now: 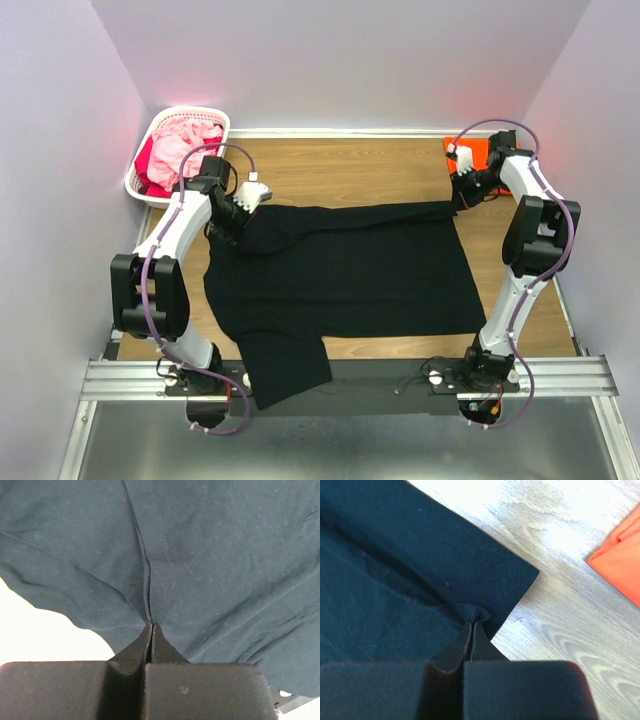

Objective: Fold and stack the t-shirts
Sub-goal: Fold the tshirt

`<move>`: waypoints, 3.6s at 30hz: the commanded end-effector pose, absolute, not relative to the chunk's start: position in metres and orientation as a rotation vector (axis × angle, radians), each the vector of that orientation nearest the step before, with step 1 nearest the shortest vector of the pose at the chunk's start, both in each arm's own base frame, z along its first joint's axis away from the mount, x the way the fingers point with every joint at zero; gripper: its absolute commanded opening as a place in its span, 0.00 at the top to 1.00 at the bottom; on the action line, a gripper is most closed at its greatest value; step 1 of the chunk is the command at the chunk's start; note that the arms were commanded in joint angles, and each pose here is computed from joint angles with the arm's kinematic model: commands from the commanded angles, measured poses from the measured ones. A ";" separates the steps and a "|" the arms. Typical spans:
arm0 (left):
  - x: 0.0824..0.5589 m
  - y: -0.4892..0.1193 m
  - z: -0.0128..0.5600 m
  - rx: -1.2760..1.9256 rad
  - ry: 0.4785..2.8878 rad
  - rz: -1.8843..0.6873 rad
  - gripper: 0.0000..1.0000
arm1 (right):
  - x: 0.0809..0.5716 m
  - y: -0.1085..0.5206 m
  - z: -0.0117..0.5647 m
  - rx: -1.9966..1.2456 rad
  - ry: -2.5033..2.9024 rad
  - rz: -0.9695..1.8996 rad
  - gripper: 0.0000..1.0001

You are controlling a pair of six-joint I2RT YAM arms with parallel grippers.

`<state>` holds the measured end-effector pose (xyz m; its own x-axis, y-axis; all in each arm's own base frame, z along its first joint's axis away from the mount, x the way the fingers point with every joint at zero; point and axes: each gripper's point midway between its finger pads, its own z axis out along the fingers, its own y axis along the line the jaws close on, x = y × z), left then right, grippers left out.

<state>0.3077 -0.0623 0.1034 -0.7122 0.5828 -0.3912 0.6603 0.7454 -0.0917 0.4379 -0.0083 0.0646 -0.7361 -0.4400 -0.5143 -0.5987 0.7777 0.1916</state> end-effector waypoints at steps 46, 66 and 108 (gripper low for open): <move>0.268 -0.147 0.156 1.278 2.400 -0.647 1.00 | 0.440 -0.019 0.072 -0.799 2.520 0.421 1.00; 0.241 -0.154 0.120 1.390 2.485 -0.688 1.00 | 0.436 -0.019 0.068 -0.811 2.528 0.427 0.99; 0.279 -0.135 0.138 1.416 2.411 -0.475 1.00 | 0.440 -0.026 0.062 -0.797 2.551 0.409 0.99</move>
